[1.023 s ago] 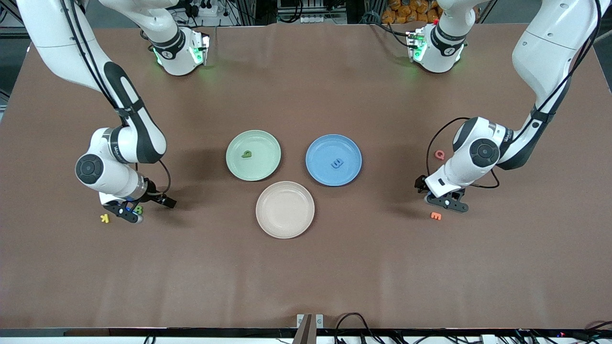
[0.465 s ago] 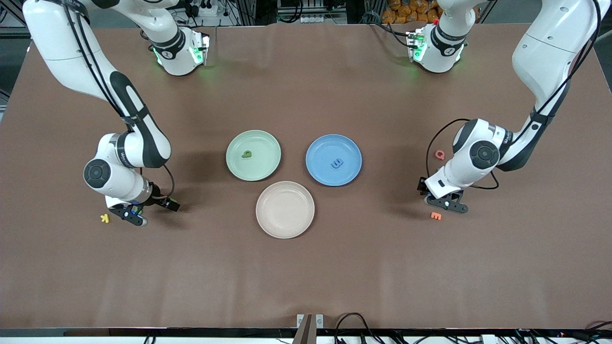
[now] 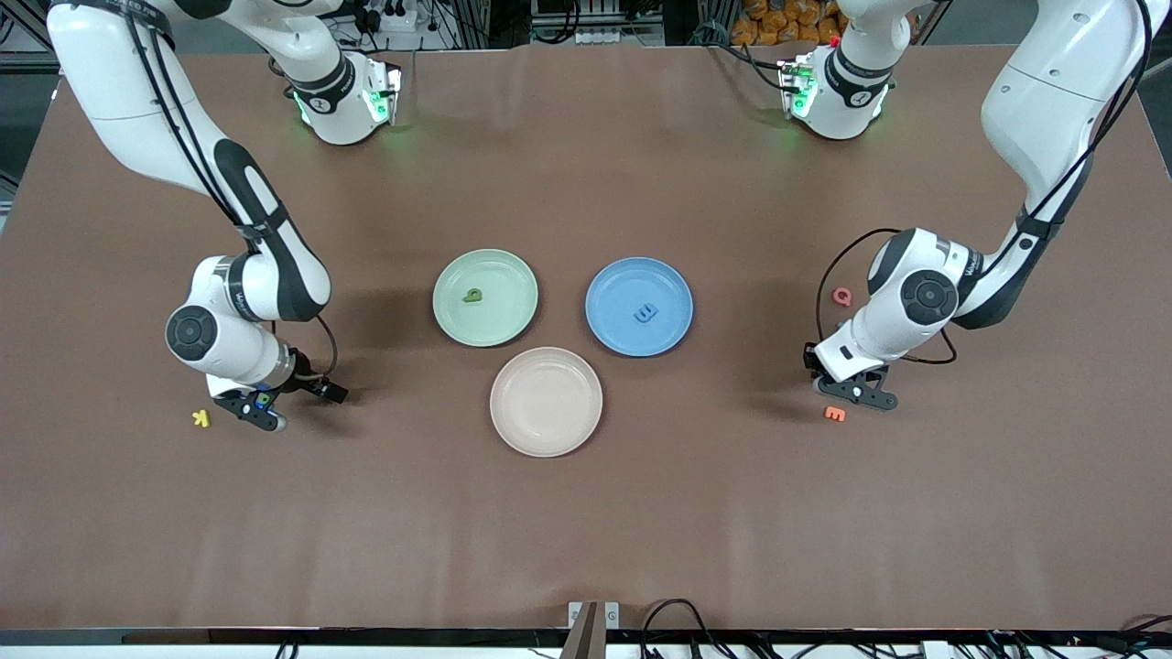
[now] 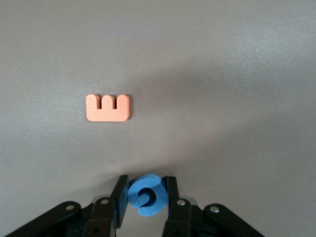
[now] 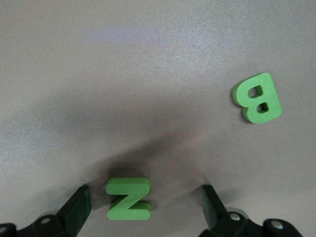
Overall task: Sort letters by color into matching plates
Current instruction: 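Grasp the blue G with the left gripper while the right gripper grasps green Z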
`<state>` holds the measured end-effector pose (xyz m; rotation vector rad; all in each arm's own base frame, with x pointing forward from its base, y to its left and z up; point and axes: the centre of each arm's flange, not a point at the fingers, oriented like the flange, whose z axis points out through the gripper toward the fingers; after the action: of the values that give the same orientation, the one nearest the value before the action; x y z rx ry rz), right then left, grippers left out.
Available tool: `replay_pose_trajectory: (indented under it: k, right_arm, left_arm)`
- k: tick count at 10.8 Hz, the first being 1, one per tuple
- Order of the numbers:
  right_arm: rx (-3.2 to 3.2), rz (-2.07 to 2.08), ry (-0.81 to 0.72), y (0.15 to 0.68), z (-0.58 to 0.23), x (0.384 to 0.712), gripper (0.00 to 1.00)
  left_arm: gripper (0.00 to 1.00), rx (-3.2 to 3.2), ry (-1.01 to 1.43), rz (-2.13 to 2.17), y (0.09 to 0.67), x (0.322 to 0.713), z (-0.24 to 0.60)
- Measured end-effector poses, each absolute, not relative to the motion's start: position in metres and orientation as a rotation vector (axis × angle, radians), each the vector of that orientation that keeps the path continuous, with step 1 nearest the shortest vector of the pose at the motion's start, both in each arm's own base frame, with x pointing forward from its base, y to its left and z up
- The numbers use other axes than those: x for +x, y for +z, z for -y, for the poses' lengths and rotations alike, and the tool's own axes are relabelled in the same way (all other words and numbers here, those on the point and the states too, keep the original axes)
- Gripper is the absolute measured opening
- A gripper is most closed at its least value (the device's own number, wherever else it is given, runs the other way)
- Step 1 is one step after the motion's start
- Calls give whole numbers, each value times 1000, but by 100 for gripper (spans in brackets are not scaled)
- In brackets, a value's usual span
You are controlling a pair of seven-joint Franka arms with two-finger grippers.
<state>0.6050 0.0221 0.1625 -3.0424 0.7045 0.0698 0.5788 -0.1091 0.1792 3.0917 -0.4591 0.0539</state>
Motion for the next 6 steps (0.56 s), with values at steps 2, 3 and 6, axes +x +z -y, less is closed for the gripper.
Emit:
replay_pose_trajectory:
  k: [2, 3, 6]
  right_arm:
    - [-3042, -705, 67, 163, -22, 605, 96]
    - [-3041, -705, 60, 165, -22, 606, 88]
    - [-3040, -705, 51, 169, -22, 607, 74]
  left_arm:
    - [35, 3092, 57, 458, 180, 580, 109]
    - [35, 3092, 64, 456, 182, 582, 109]
    - [35, 3100, 66, 454, 188, 588, 111]
